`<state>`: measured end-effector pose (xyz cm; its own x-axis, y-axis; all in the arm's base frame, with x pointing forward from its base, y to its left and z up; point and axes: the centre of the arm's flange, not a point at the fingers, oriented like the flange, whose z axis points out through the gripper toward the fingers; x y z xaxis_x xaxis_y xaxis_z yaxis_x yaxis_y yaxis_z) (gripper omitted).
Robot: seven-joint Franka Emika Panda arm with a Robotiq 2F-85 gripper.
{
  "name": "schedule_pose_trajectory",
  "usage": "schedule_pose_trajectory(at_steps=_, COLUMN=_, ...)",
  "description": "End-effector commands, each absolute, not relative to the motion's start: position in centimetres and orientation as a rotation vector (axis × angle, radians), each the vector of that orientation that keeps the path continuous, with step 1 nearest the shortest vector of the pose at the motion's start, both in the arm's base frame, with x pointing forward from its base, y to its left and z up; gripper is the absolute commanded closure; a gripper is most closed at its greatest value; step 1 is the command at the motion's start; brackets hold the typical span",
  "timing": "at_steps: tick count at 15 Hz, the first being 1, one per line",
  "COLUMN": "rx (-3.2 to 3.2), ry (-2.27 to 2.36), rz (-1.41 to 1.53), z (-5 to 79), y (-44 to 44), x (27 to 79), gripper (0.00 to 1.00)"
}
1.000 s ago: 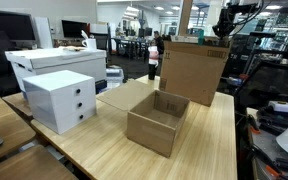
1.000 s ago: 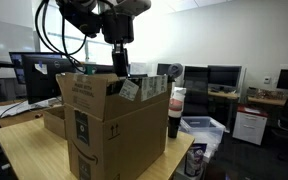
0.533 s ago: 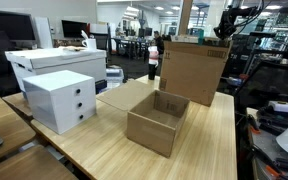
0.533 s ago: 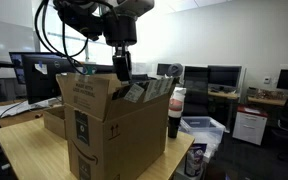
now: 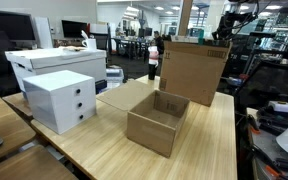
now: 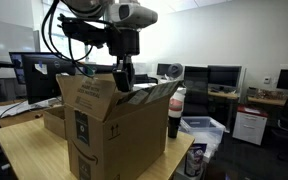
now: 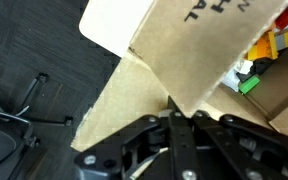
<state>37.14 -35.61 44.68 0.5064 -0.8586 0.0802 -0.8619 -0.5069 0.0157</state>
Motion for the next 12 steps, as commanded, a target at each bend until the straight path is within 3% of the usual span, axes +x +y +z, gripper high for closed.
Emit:
schedule_pose_trajectory(at_steps=1, rx=2.706, ry=-1.599, rz=0.077, z=43.0, y=-36.4, x=38.1, gripper=0.96)
schedule_pose_trajectory(at_steps=12, rx=2.734, ry=-1.776, rz=0.034, z=42.8, y=-37.6, x=39.1, gripper=0.96)
